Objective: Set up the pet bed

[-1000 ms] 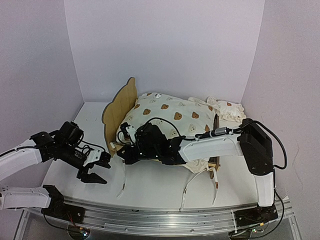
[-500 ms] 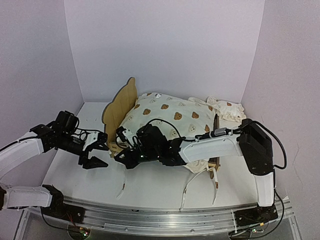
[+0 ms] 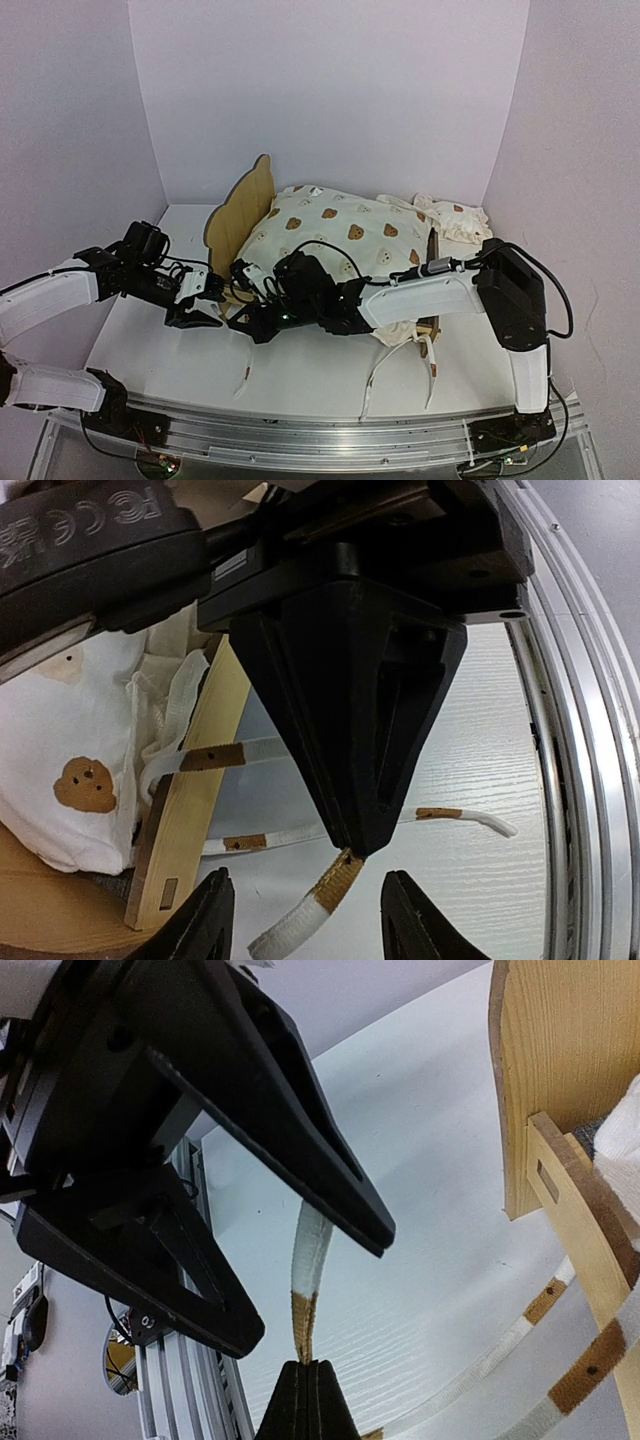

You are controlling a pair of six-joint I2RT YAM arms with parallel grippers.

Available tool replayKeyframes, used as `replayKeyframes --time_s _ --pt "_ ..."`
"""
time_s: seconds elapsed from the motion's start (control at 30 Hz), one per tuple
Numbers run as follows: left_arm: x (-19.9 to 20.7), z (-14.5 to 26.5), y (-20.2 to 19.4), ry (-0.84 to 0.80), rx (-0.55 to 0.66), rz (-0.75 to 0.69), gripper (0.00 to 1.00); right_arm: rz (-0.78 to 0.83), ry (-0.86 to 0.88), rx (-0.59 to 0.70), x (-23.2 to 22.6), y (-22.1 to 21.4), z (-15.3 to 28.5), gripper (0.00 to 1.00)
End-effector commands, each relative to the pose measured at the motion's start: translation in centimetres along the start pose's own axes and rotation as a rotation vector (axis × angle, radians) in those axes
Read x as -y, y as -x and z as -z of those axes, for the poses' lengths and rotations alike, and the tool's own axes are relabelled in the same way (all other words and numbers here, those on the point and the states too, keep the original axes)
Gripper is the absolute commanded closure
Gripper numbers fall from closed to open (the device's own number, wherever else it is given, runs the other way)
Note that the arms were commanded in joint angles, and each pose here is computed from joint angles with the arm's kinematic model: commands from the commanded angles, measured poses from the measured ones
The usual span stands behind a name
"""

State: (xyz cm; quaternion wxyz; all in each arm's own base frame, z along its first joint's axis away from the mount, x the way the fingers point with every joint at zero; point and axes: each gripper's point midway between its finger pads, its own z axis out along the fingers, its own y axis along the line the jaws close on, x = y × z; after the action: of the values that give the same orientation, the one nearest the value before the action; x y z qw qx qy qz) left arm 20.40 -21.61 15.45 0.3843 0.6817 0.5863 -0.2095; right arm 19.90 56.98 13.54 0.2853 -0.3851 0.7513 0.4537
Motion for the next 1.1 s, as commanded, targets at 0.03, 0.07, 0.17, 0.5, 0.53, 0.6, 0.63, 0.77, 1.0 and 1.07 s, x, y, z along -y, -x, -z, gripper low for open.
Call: replayKeyframes --time_s 0.03,0.07,0.17,0.5,0.53,0.6,0.63,0.77,1.0,1.07 --pt "-0.8 -0.4 0.3 0.016 -0.005 -0.085 0.59 0.061 0.068 0.09 -2.9 3.5 1.9 1.0" --pt "-0.8 -0.5 0.2 0.017 -0.009 -0.092 0.64 0.063 0.069 0.091 -2.9 3.5 2.0 1.0" --pt "-0.5 -0.6 -0.4 0.016 -0.025 -0.104 0.84 0.062 0.069 0.096 -2.9 3.6 2.1 1.0" --pt "-0.8 -0.5 -4.8 0.082 -0.203 0.098 1.0 0.07 -0.103 0.009 0.4 0.1 3.3 0.55" --pt "-0.5 -0.6 -5.8 0.083 -0.228 0.129 1.0 0.118 -0.106 -0.031 0.4 -1.1 3.5 0.49" --pt "0.9 -1.0 -7.2 0.051 -0.251 0.161 1.0 0.262 -0.039 -0.114 -0.7 -3.5 3.5 0.43" --pt "1.3 -1.2 -7.4 0.039 -0.249 0.169 1.0 0.345 0.019 -0.152 -1.5 -4.5 3.3 0.42" --pt "1.7 -1.8 -8.4 0.036 -0.261 0.186 1.0 0.589 0.198 -0.281 -3.0 -7.1 1.5 0.4" --pt "2.0 -2.3 -9.7 0.05 -0.288 0.176 1.0 0.753 0.269 -0.412 -1.2 -10.3 -2.3 0.39" --pt "2.3 -2.4 -10.1 0.047 -0.296 0.179 1.0 0.785 0.283 -0.442 -0.7 -11.2 -2.7 0.39"
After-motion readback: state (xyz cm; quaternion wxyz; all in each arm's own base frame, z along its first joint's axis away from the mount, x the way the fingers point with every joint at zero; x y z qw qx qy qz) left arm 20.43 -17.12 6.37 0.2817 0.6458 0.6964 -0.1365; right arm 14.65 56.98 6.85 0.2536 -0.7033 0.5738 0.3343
